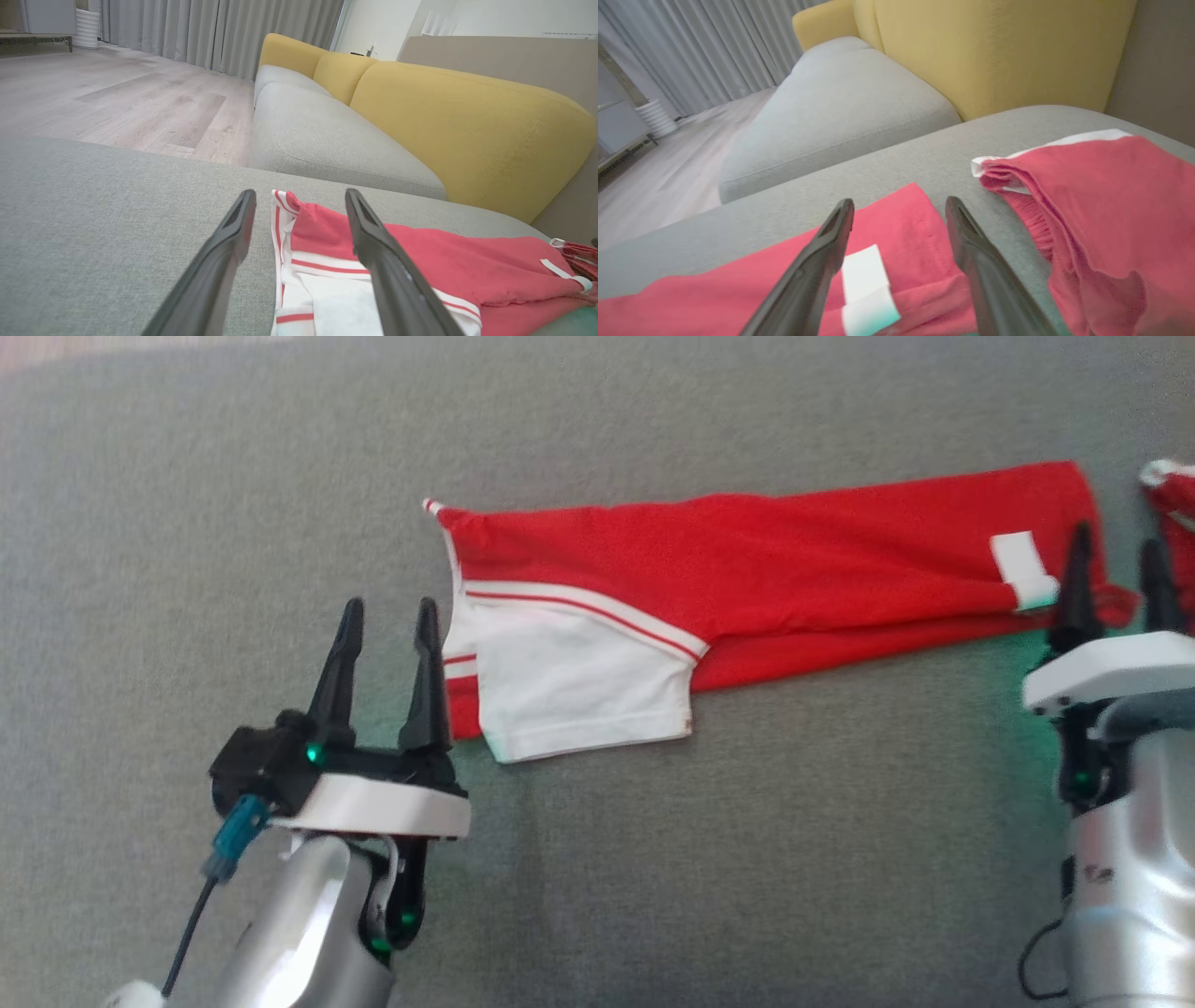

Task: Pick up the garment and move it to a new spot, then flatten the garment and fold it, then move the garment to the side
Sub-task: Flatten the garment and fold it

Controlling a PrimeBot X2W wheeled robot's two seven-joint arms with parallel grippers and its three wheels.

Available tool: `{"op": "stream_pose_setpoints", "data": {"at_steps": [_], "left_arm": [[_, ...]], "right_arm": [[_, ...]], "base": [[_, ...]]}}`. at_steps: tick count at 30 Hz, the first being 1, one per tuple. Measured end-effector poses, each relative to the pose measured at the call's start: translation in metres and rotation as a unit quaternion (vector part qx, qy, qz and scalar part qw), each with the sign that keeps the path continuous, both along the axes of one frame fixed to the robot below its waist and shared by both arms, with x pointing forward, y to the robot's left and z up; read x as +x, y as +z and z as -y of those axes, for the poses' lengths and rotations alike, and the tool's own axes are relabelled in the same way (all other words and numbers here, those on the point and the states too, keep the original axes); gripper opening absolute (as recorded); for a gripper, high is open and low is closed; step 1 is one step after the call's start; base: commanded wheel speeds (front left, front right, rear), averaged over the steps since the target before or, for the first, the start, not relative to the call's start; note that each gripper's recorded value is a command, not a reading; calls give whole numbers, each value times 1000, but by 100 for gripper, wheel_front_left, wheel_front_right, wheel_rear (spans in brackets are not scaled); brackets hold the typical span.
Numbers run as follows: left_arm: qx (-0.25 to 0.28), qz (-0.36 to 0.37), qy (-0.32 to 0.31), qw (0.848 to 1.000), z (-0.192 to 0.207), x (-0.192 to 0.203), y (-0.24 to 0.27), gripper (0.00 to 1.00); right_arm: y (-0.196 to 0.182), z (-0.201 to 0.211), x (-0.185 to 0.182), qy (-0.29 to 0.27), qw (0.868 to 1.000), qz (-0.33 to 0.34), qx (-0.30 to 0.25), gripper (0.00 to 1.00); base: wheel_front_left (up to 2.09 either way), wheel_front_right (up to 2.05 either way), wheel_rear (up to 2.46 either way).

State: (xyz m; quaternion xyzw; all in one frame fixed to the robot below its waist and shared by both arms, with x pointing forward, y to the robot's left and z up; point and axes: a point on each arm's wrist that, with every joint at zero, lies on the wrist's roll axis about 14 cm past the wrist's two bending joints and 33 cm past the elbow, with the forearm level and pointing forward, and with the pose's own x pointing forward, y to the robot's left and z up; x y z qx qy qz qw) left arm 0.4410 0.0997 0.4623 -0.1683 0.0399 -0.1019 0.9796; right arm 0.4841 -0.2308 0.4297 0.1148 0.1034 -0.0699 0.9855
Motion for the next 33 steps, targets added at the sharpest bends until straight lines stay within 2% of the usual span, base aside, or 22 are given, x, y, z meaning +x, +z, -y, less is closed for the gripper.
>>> {"op": "stream_pose_setpoints", "data": {"at_steps": [8,13,18,19,20,21,27,33], "left_arm": [[8,-16,-4,1000,0,6,-15,100],[12,-15,-8,1000,3,8,-15,100],[12,-13,-11,1000,6,11,-15,100],[12,-12,-11,1000,6,11,-14,100],[12,-12,-10,1000,6,12,-14,100],[12,-11,-10,1000,6,12,-14,100],[13,1,-10,1000,6,11,-4,100],[12,17,-8,1000,5,7,10,100]], "right_arm": [[-58,16,-4,-37,995,-92,7,100],[-72,13,-15,-34,992,-120,13,100],[-71,5,-7,-23,992,-121,21,100],[-71,4,-6,-22,992,-121,23,58],[-71,3,-7,-21,992,-121,24,6],[-71,2,-7,-19,992,-120,23,0],[-63,3,-9,-18,994,-107,21,0],[-29,43,-8,-49,997,-60,-7,0]], "base": [[0,0,0],[0,0,0],[0,0,0],[0,0,0],[0,0,0],[0,0,0],[0,0,0],[0,0,0]]}}
